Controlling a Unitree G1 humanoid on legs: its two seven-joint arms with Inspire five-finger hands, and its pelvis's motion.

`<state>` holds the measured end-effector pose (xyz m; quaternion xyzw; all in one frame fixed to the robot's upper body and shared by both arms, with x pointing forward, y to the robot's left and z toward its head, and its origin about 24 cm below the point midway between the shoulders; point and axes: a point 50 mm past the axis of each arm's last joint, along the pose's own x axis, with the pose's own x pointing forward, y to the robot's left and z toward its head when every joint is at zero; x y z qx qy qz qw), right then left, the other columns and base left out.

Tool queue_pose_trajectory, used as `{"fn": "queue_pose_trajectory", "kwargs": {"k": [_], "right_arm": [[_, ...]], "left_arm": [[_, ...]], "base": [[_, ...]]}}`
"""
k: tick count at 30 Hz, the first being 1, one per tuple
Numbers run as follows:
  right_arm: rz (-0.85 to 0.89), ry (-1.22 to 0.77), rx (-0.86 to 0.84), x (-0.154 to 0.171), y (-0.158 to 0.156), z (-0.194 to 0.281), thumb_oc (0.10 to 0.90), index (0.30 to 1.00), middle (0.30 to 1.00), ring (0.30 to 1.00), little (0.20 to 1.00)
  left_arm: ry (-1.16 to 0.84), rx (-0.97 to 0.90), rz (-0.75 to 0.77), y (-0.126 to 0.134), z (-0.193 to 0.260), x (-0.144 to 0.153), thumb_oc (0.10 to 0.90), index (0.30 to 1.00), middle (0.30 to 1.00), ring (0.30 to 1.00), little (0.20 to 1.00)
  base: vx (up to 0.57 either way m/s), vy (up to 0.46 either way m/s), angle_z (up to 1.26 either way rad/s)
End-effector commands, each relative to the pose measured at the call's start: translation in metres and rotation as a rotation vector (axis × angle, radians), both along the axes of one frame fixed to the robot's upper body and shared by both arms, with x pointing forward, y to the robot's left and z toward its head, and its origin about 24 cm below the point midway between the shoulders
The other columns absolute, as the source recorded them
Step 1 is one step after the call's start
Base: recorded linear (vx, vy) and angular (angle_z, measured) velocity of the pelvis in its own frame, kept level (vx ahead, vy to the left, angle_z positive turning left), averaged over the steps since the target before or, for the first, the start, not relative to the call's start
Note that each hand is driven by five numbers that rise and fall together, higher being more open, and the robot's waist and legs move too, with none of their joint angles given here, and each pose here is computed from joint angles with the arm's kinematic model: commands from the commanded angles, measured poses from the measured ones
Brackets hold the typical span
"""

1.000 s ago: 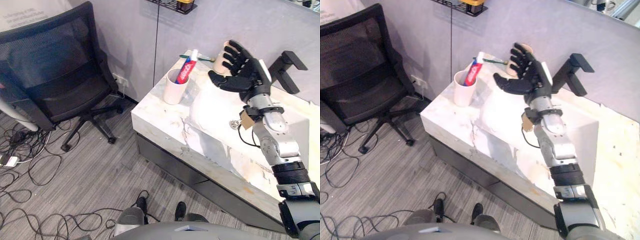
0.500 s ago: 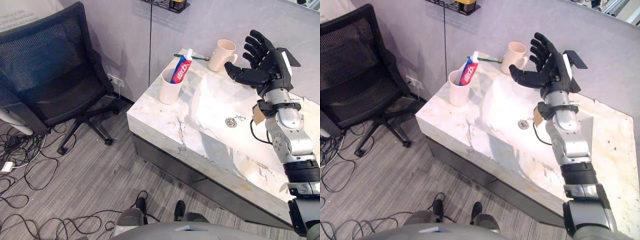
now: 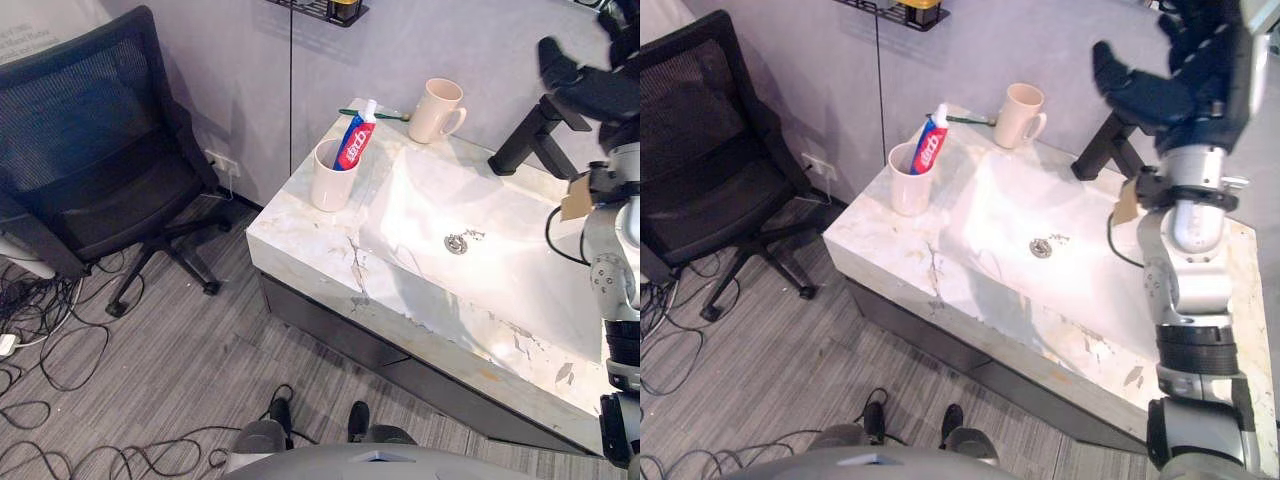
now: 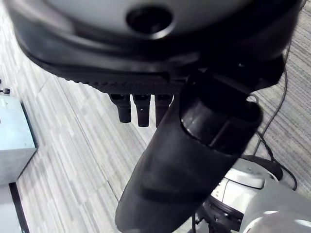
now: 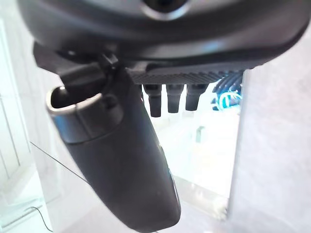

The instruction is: Organize the bathroom.

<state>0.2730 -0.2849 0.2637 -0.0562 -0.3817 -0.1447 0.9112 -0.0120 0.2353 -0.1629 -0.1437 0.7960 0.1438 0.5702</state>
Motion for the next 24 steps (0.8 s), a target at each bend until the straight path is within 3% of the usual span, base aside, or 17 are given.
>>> {"fn": "queue_pose_trajectory", "kwargs": {"k": [1, 5, 11, 17, 24], "right_arm": [[-0.087, -0.33, -0.059, -0.034, -0.004, 0.055, 0.8, 0.9, 0.9, 0.9, 0.9], [-0.144, -0.337, -0.009, -0.04, -0.017, 0.052, 0.8, 0.9, 0.9, 0.9, 0.9], [-0.584, -0.277, 0.222, -0.058, -0.084, 0.016, 0.8, 0.9, 0.9, 0.9, 0.9], [-0.8, -0.339, 0.52, -0.09, -0.127, -0.019, 0.8, 0.9, 0.9, 0.9, 0.9], [-1.092, -0.295, 0.598, -0.116, -0.155, -0.037, 0.8, 0.9, 0.9, 0.9, 0.9]], "left_arm": [[0.181, -0.009, -0.027, 0.001, 0.007, -0.047, 0.8, 0.9, 0.9, 0.9, 0.9], [0.181, -0.014, -0.009, -0.002, 0.007, -0.047, 0.8, 0.9, 0.9, 0.9, 0.9], [0.167, -0.036, 0.029, -0.005, 0.006, -0.04, 0.8, 0.9, 0.9, 0.9, 0.9], [0.151, -0.045, 0.049, -0.006, 0.005, -0.037, 0.8, 0.9, 0.9, 0.9, 0.9], [0.144, -0.046, 0.03, -0.001, 0.006, -0.034, 0.8, 0.9, 0.9, 0.9, 0.9]], "base": [[0.0, 0.0, 0.0], [0.0, 0.032, -0.04], [-0.01, 0.038, -0.04], [-0.01, 0.021, -0.07], [-0.02, 0.024, -0.07]]}}
